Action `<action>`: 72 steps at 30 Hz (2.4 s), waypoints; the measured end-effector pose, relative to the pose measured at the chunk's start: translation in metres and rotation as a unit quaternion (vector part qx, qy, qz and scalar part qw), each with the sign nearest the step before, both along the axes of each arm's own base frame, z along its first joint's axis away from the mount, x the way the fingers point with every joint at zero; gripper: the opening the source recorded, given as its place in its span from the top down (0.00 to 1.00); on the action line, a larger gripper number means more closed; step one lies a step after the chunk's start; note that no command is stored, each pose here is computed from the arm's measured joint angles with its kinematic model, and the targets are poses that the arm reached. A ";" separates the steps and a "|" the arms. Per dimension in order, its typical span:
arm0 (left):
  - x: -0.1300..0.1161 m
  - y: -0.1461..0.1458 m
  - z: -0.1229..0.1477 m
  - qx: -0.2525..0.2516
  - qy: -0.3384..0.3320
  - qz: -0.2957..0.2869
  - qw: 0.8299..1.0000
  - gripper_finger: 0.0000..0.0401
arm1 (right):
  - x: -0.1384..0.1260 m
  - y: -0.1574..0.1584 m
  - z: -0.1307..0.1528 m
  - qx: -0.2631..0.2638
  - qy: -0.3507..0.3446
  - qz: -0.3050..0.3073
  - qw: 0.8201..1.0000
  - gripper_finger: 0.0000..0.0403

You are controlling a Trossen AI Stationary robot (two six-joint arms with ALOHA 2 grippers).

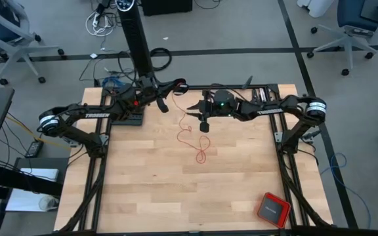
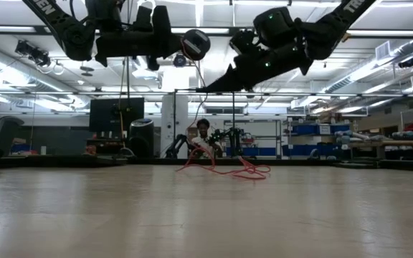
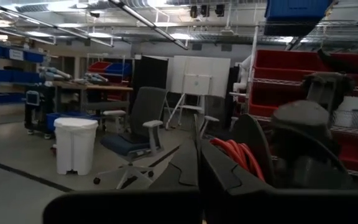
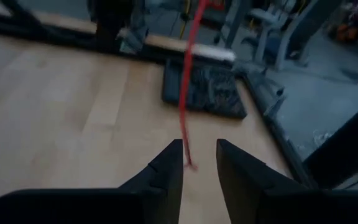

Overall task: Coil cords
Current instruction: Coil the red wire onto the spool

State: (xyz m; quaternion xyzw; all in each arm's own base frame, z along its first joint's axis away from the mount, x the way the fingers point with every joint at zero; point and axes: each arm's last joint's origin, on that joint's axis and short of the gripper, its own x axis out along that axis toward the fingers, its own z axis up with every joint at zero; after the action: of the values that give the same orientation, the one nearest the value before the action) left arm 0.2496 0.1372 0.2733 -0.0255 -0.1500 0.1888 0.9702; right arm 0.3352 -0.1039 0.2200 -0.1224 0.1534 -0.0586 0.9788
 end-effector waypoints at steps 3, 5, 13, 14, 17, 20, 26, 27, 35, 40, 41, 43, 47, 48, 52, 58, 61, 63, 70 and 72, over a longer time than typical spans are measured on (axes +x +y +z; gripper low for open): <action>0.000 0.000 0.000 -0.002 0.000 0.005 1.000 1.00 | 0.007 -0.002 -0.012 0.000 -0.004 0.004 1.000 0.76; 0.000 0.000 0.000 0.001 0.001 0.006 1.000 1.00 | 0.012 -0.003 -0.020 -0.003 -0.012 0.003 1.000 0.76; 0.000 0.001 -0.003 -0.005 0.015 0.007 1.000 1.00 | 0.012 -0.004 -0.031 -0.013 0.022 0.002 1.000 0.79; 0.000 0.001 -0.003 -0.005 0.015 0.008 1.000 1.00 | 0.011 -0.005 -0.029 -0.011 0.023 -0.001 1.000 0.80; 0.000 0.001 -0.003 -0.004 0.014 0.009 1.000 1.00 | 0.007 -0.008 -0.021 -0.003 0.010 -0.006 1.000 0.81; 0.000 0.002 -0.003 -0.004 0.014 0.010 1.000 1.00 | 0.006 -0.009 -0.021 0.002 0.015 -0.003 1.000 0.81; 0.000 0.001 -0.002 -0.002 0.009 0.010 1.000 1.00 | 0.007 -0.008 -0.022 -0.004 0.016 0.002 1.000 0.81; 0.000 0.001 -0.002 -0.002 0.008 0.010 1.000 1.00 | 0.007 -0.008 -0.021 -0.006 0.014 0.002 1.000 0.82; 0.000 0.001 0.000 0.000 -0.002 0.008 1.000 1.00 | 0.008 -0.008 -0.018 -0.023 0.001 0.006 1.000 0.98; 0.000 0.000 0.001 0.004 -0.001 -0.009 1.000 1.00 | 0.005 -0.017 -0.017 -0.028 -0.003 -0.006 1.000 0.99; 0.000 -0.001 0.001 0.007 -0.004 -0.014 1.000 1.00 | 0.004 -0.021 -0.017 -0.024 -0.004 -0.013 1.000 0.99; -0.001 -0.002 0.003 0.017 -0.012 -0.026 0.999 1.00 | 0.002 -0.027 -0.017 -0.015 -0.005 -0.027 1.000 0.99; -0.001 -0.003 0.006 0.031 -0.019 -0.045 0.998 1.00 | -0.001 -0.033 -0.018 0.011 -0.007 -0.045 0.999 1.00; -0.001 -0.004 0.006 0.034 -0.021 -0.050 0.998 1.00 | -0.001 -0.034 -0.019 0.012 -0.005 -0.049 0.999 1.00; -0.001 -0.005 0.007 0.044 -0.022 -0.072 0.996 1.00 | -0.004 -0.040 -0.025 0.007 0.022 -0.097 0.995 1.00; 0.001 -0.004 0.002 0.037 0.000 -0.087 0.996 1.00 | -0.024 -0.055 -0.017 0.017 0.068 -0.159 0.985 1.00; 0.000 -0.001 -0.002 0.025 0.020 -0.081 0.996 1.00 | -0.038 -0.060 -0.003 0.024 0.072 -0.196 0.978 1.00; -0.001 0.002 -0.005 0.016 0.032 -0.077 0.996 1.00 | -0.047 -0.062 0.009 0.019 0.066 -0.223 0.972 1.00; 0.001 0.007 -0.016 0.029 0.116 -0.054 0.991 1.00 | -0.063 -0.056 0.039 0.002 0.029 -0.252 0.967 1.00; 0.003 0.009 -0.017 0.034 0.152 -0.041 0.987 1.00 | -0.062 -0.050 0.044 0.000 0.017 -0.244 0.970 1.00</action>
State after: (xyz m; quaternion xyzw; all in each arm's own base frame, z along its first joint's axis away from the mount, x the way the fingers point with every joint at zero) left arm 0.2528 0.1461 0.2562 0.0301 -0.0057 0.1459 0.9888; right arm 0.2729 -0.1544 0.2644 -0.0819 0.1956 -0.2934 0.9322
